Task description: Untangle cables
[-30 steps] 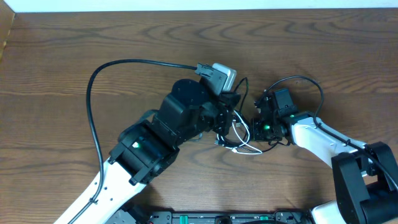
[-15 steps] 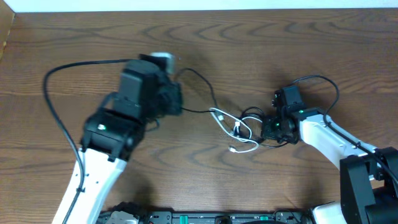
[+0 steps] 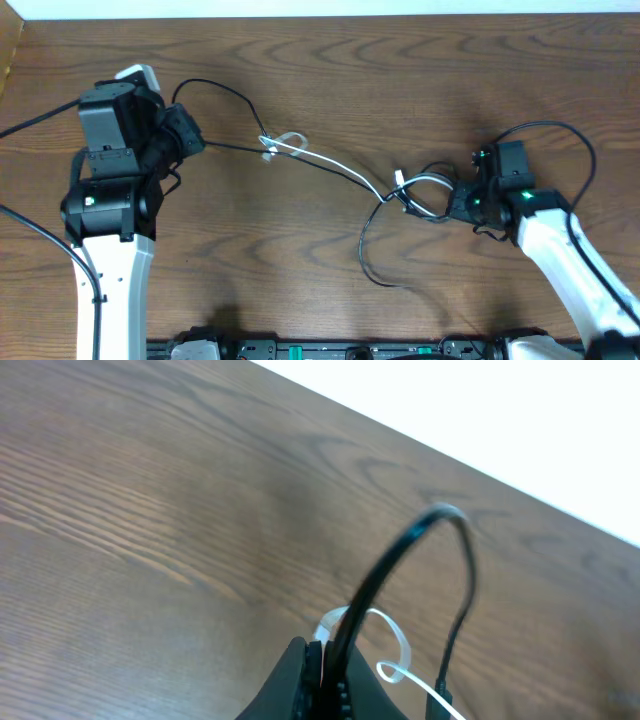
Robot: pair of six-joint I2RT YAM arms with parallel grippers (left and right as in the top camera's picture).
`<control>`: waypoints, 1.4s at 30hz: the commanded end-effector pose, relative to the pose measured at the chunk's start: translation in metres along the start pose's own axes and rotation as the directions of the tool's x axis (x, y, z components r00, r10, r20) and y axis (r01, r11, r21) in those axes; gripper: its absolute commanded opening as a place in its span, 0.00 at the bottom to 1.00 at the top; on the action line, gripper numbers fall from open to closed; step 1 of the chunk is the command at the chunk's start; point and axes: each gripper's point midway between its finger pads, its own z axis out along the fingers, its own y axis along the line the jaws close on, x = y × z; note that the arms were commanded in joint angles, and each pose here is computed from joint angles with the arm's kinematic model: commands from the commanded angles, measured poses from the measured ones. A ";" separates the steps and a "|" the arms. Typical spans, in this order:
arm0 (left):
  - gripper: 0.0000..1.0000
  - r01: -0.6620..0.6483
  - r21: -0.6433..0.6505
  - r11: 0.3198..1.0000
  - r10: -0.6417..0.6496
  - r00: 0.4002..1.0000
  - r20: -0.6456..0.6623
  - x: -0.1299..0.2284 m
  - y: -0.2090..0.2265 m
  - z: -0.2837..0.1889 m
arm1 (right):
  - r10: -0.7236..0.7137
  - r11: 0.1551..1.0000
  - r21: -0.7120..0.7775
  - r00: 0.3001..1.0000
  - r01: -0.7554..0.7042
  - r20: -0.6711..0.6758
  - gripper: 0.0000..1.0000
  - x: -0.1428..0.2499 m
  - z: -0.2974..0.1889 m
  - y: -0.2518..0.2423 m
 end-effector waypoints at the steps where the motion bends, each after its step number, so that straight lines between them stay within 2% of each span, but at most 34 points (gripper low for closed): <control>1: 0.14 0.035 -0.022 0.999 -0.035 0.999 0.016 -0.005 0.006 0.000 | -0.025 0.997 -0.078 0.998 0.029 0.058 0.01 -0.007 -0.019 0.013; 2: 0.17 0.039 -0.006 0.999 -0.039 0.999 -0.001 -0.002 0.003 0.002 | -0.029 0.994 -0.108 0.997 0.037 0.074 0.01 -0.009 -0.025 0.019; 3: 0.27 0.041 0.020 0.999 -0.041 0.999 -0.022 0.001 -0.001 0.004 | -0.033 0.989 -0.141 0.996 0.045 0.087 0.01 -0.010 -0.030 0.025; 4: 0.43 0.048 0.079 0.996 -0.043 0.997 -0.072 0.010 -0.011 0.008 | -0.053 0.977 -0.200 0.993 0.073 0.105 0.01 -0.012 -0.037 0.037; 6: 0.59 0.066 0.144 0.987 -0.045 0.989 -0.144 0.022 -0.022 0.013 | -0.101 0.943 -0.302 0.985 0.140 0.139 0.01 -0.014 -0.049 0.057; 9: 0.65 0.104 0.206 0.973 -0.047 0.963 -0.264 0.045 -0.033 0.024 | -0.133 0.882 -0.429 0.975 0.198 0.176 0.01 -0.017 -0.064 0.083; 13: 0.66 0.143 0.265 0.954 -0.023 0.912 -0.409 0.075 -0.051 0.038 | -0.145 0.846 -0.484 0.970 0.225 0.196 0.01 -0.019 -0.072 0.094; 17: 0.66 0.103 0.390 0.915 0.110 0.866 -0.487 0.104 -0.082 0.045 | -0.152 0.830 -0.508 0.970 0.230 0.191 0.01 -0.016 -0.074 0.098; 22: 0.66 0.032 0.512 0.858 0.284 0.801 -0.527 0.143 -0.118 0.046 | -0.159 0.825 -0.512 0.968 0.239 0.195 0.01 -0.016 -0.075 0.100; 28: 0.66 0.032 0.648 0.761 0.432 0.721 -0.542 0.184 -0.164 0.034 | -0.167 0.798 -0.546 0.963 0.257 0.209 0.01 -0.017 -0.080 0.107; 31: 0.66 0.052 0.714 0.698 0.482 0.703 -0.523 0.195 -0.185 0.026 | -0.192 0.728 -0.623 0.957 0.287 0.217 0.01 -0.013 -0.091 0.122; 35: 0.66 0.090 0.782 0.617 0.526 0.691 -0.495 0.204 -0.209 0.014 | -0.254 0.571 -0.735 0.930 0.366 0.266 0.01 -0.005 -0.116 0.145; 42: 0.66 0.091 0.804 0.588 0.554 0.679 -0.482 0.212 -0.221 0.006 | -0.296 0.420 -0.805 0.902 0.419 0.315 0.01 0.003 -0.140 0.161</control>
